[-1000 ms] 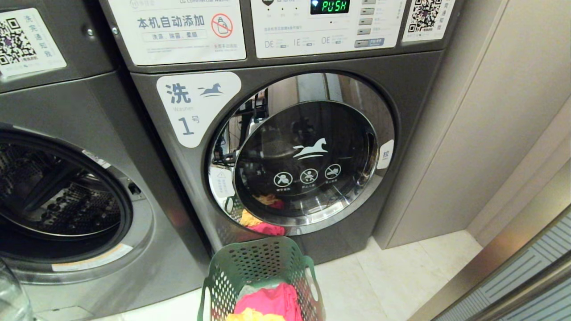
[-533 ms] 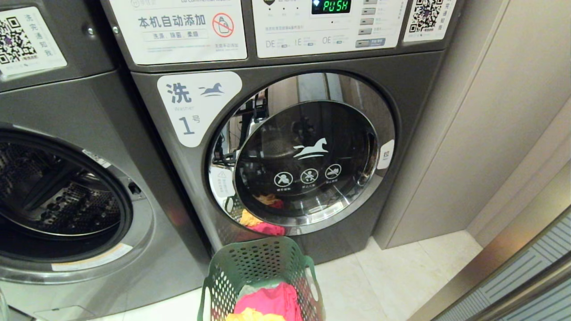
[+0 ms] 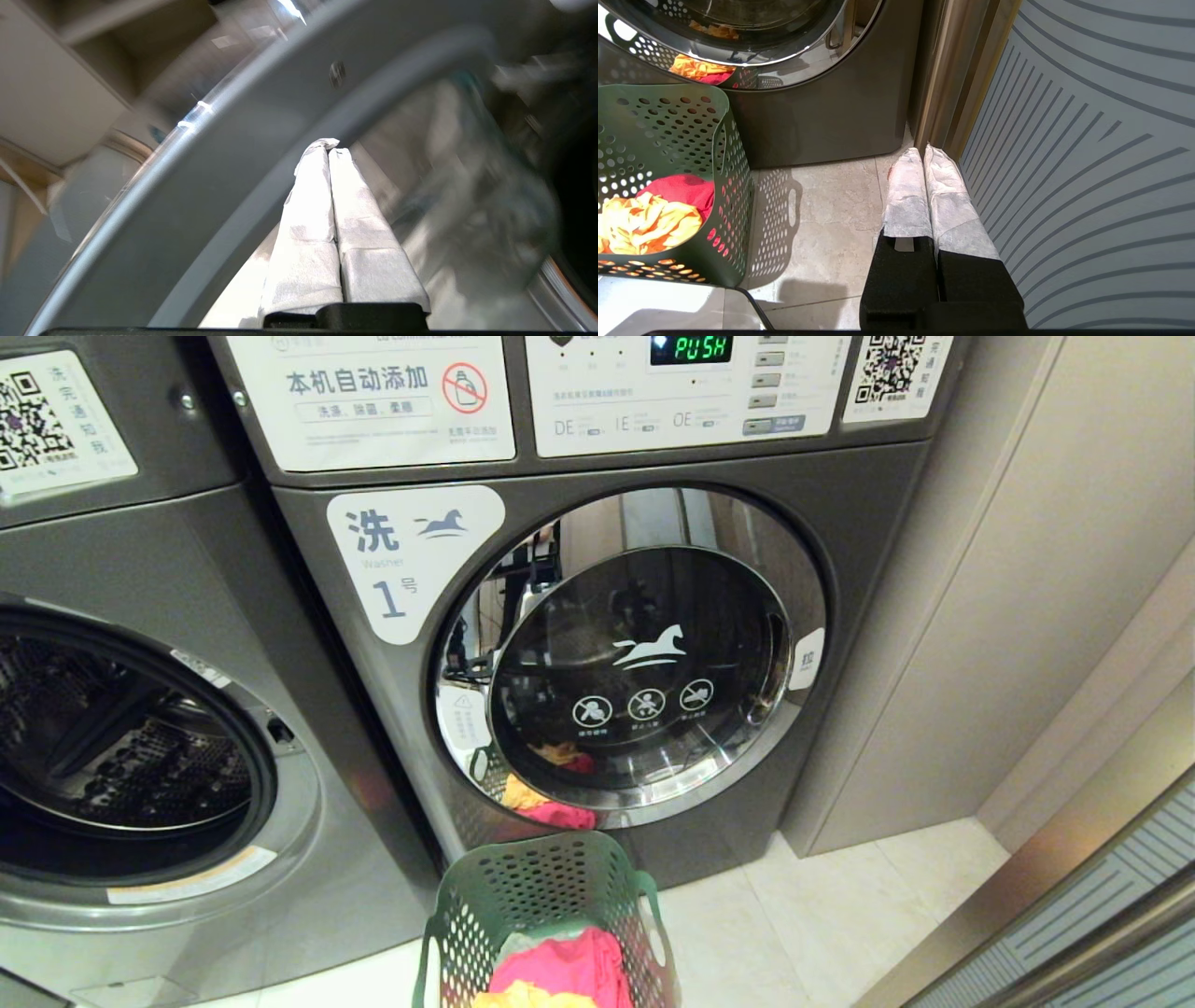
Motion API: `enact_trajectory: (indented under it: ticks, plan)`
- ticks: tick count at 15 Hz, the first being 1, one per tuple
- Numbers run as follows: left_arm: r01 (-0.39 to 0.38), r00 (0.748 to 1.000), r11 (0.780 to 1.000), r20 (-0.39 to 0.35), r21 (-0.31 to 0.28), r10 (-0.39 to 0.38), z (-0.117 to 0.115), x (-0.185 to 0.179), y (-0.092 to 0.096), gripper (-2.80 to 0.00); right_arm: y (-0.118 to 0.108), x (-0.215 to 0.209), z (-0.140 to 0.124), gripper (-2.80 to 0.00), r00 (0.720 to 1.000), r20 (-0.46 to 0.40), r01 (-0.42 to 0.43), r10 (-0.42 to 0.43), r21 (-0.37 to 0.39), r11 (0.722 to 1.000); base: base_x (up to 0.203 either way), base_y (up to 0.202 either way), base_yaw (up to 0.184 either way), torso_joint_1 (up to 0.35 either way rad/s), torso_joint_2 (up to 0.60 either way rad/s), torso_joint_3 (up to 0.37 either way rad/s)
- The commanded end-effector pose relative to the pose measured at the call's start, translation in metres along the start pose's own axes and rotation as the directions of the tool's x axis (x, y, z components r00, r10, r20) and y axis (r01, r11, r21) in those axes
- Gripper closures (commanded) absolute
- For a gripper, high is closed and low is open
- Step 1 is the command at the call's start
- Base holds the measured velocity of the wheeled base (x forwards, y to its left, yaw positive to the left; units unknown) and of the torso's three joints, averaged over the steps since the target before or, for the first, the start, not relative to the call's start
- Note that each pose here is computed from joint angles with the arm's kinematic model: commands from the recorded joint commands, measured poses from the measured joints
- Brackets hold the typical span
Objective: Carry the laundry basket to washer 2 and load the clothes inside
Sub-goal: Open the lid of the washing machine
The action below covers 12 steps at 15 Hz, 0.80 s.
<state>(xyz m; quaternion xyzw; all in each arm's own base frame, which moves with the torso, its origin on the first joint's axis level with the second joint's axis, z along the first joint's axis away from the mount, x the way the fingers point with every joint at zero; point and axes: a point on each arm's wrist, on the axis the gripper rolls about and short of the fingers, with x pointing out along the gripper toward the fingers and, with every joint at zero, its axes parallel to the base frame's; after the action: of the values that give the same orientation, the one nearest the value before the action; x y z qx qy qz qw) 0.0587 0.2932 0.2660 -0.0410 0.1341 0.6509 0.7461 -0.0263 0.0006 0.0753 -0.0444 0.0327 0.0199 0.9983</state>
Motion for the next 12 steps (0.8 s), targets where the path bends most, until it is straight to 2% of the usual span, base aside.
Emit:
enact_trajectory:
  ticks: [1, 3, 4, 8, 12]
  plan:
    - [-0.058, 0.998, 0.998, -0.018, -0.015, 0.057, -0.006, 0.047, 0.016, 0.00, 0.000, 0.000, 0.000, 0.00, 1.000, -0.002, 0.000, 0.000, -0.001, 1.000, 0.000, 0.000, 0.000, 0.000, 0.00, 0.000]
    - [-0.113, 0.993, 0.993, 0.018, -0.034, 0.114, -0.002, 0.067, 0.035, 0.00, 0.000, 0.000, 0.000, 0.00, 1.000, -0.002, -0.002, 0.002, -0.001, 1.000, 0.000, 0.000, 0.000, 0.000, 0.00, 0.000]
    - [-0.120, 0.992, 0.992, 0.032, -0.039, 0.122, 0.000, 0.066, 0.038, 0.00, 0.000, 0.000, 0.000, 0.00, 1.000, -0.002, -0.002, 0.002, -0.001, 1.000, 0.000, 0.000, 0.000, 0.000, 0.00, 0.000]
    - [-0.100, 0.992, 0.994, 0.071, -0.037, 0.103, 0.009, 0.037, 0.033, 0.00, 0.000, 0.000, 0.000, 0.00, 1.000, -0.002, -0.002, 0.002, -0.001, 1.000, 0.000, 0.000, 0.000, 0.000, 0.00, 0.000]
    - [-0.065, 0.997, 0.997, 0.047, -0.051, 0.067, -0.001, 0.022, 0.026, 0.00, 0.000, 0.000, 0.000, 0.00, 1.000, -0.002, -0.001, 0.001, -0.001, 1.000, 0.000, 0.000, 0.000, 0.000, 0.00, 0.000]
